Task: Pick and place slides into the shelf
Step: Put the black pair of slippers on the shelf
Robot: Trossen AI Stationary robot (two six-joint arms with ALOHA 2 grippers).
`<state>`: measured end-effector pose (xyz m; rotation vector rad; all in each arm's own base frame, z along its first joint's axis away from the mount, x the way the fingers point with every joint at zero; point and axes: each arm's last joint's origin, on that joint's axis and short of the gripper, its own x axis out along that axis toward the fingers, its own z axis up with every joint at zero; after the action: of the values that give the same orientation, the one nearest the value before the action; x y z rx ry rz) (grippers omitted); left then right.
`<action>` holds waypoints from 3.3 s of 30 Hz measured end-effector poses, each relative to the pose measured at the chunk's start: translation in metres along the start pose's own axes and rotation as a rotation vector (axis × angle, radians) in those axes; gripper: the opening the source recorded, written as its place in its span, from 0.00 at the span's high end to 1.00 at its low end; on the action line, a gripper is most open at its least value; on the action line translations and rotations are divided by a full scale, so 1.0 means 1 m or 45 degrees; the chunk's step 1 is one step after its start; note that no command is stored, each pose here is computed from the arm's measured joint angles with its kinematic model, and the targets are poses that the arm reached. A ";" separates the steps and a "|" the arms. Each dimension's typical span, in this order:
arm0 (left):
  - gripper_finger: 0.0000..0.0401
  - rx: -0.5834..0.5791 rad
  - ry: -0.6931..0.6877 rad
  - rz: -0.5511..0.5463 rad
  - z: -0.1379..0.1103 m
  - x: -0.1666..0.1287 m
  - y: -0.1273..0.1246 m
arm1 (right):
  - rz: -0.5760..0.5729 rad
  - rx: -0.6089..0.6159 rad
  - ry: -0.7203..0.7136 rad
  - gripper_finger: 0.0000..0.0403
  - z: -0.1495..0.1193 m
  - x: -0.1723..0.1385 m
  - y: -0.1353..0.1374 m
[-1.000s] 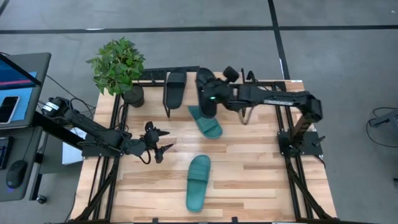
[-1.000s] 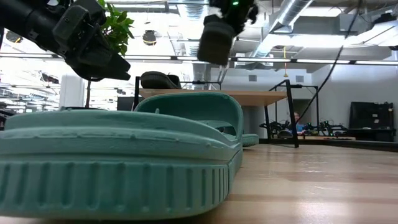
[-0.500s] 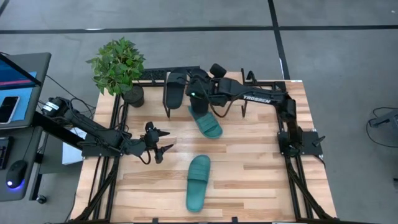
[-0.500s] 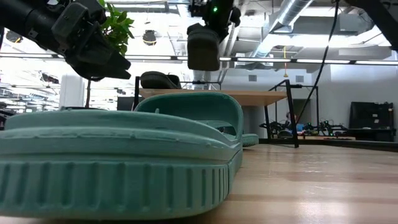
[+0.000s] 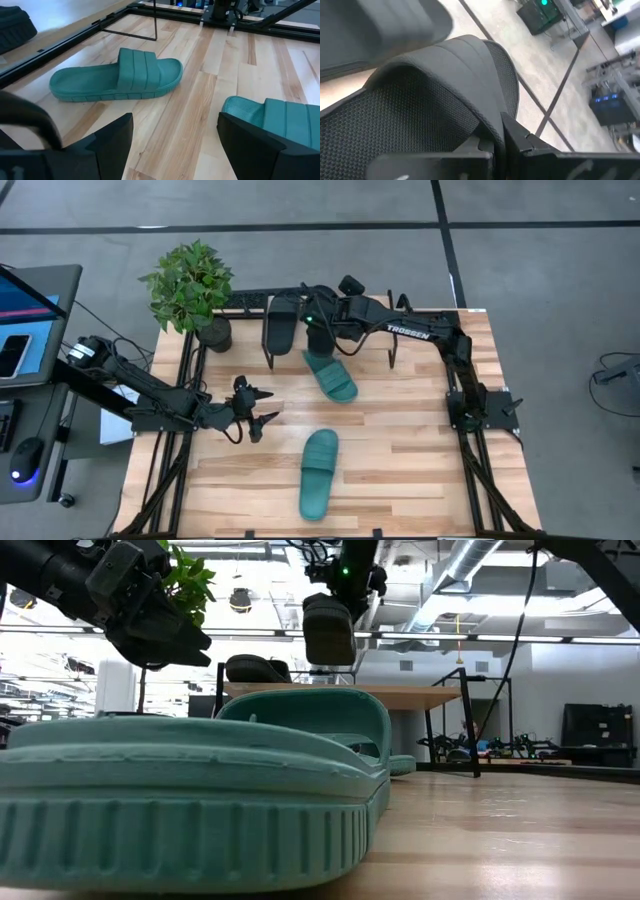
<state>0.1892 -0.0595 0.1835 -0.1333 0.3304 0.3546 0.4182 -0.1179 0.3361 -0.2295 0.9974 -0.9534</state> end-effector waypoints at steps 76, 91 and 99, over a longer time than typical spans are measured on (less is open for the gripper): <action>0.32 0.001 0.019 0.004 -0.002 0.000 0.001 | 0.116 0.080 -0.065 1.00 0.012 0.045 -0.046; 0.32 0.002 0.019 0.005 -0.002 0.000 0.001 | 0.084 -0.004 -0.034 1.00 0.012 0.075 -0.014; 0.32 0.020 0.044 0.002 -0.004 0.000 0.001 | 0.091 -0.045 0.016 1.00 0.007 0.094 -0.004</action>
<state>0.1877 -0.0591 0.1798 -0.1243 0.3676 0.3512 0.4400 -0.1939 0.2853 -0.2165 1.0279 -0.8738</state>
